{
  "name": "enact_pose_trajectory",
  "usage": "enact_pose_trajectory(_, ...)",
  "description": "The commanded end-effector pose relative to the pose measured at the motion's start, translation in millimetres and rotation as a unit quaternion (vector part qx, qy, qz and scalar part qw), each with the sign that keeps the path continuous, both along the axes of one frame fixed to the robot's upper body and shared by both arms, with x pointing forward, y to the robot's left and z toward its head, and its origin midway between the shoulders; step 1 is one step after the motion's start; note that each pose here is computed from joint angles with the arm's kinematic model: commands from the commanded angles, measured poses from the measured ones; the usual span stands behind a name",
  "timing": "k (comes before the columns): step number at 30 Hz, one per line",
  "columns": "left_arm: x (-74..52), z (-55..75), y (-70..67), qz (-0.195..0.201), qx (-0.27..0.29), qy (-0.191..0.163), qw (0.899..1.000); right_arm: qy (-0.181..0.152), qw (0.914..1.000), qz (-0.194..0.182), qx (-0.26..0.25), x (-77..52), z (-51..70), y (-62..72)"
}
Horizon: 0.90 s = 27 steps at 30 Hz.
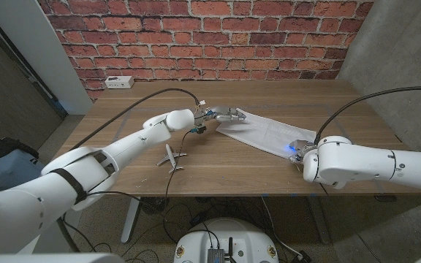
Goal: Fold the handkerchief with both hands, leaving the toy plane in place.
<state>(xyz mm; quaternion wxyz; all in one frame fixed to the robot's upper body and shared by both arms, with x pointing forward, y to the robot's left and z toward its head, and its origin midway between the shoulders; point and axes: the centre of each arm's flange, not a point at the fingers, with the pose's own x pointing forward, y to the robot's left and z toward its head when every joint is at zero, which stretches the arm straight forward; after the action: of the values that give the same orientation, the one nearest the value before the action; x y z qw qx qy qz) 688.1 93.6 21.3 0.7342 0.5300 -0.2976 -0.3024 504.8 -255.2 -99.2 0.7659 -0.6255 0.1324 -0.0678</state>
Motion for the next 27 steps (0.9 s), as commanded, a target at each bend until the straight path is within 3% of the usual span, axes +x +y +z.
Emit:
enact_pose_trajectory(1, 3.8, -0.6, -0.3, -0.001, 0.005, 0.009, 1.0, -0.007, 0.9996, -0.018, -0.022, 8.4, 0.1, -0.8)
enact_pose_trajectory(8, 6.0, -2.4, -4.1, -0.001, 0.026, 0.021, 0.999, -0.099, 0.9931, -0.02, -0.059, 4.1, 3.2, 0.4)
enact_pose_trajectory(15, 5.5, -1.8, -7.8, -0.002, 0.045, 0.024, 0.999, -0.184, 0.9768, -0.012, -0.109, -1.9, 5.0, 3.5)
enact_pose_trajectory(20, 2.5, -0.3, -12.7, -0.007, 0.057, 0.021, 0.998, -0.227, 0.9624, 0.005, -0.15, -7.4, 9.9, 5.6)
enact_pose_trajectory(27, -5.9, -0.1, -22.5, -0.008, 0.092, -0.001, 0.996, -0.242, 0.9509, 0.025, -0.192, -7.7, 16.2, 6.1)
